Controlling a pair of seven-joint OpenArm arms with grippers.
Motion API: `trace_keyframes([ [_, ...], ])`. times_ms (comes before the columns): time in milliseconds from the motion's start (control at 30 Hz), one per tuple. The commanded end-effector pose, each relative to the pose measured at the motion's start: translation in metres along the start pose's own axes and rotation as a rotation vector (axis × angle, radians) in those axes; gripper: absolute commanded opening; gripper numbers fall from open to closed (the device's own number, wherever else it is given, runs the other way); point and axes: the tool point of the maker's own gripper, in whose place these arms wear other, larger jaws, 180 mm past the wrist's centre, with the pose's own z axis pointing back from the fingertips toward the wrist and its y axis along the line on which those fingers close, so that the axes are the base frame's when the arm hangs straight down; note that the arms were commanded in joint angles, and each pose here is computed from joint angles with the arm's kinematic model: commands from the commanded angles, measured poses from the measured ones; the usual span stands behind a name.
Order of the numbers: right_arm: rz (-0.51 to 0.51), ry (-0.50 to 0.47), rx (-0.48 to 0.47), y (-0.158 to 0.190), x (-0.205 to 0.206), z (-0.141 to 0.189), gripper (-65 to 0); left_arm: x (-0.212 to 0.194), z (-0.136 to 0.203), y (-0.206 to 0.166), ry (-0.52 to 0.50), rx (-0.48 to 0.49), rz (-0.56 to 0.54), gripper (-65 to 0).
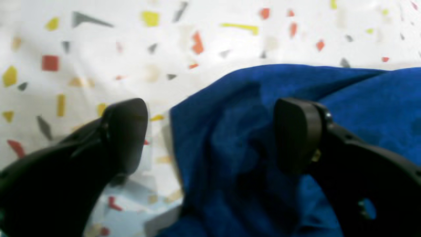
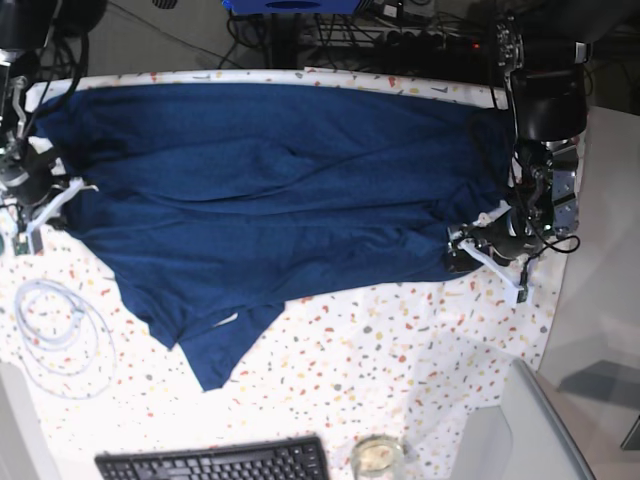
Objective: Layout the t-shirt on the table in an organized manner, then fold the t-shirt properly
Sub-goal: 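Drag the shirt side with the left gripper outward to flatten it, then grasp the shirt edge with the right gripper near the cable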
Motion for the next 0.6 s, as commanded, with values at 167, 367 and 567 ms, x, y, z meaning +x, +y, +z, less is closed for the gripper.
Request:
trace_keyframes([
  [167, 0.017, -0.185, -0.011, -0.009, 0.088, -0.006, -64.5, 0.013, 0.002, 0.001, -0.027, -0.006, -0.004, -56.9],
  [367, 0.111, -0.106, 0.096, 0.022, 0.12, -0.058, -38.4, 0.035, 0.006, -0.001, -0.071, -0.005, -0.021, -65.0],
  [567, 0.076, -0.078, 0.122, 0.024, 0.133, -0.093, -27.9, 0.08, 0.021, -0.009, -0.179, -0.006, -0.078, -65.0],
])
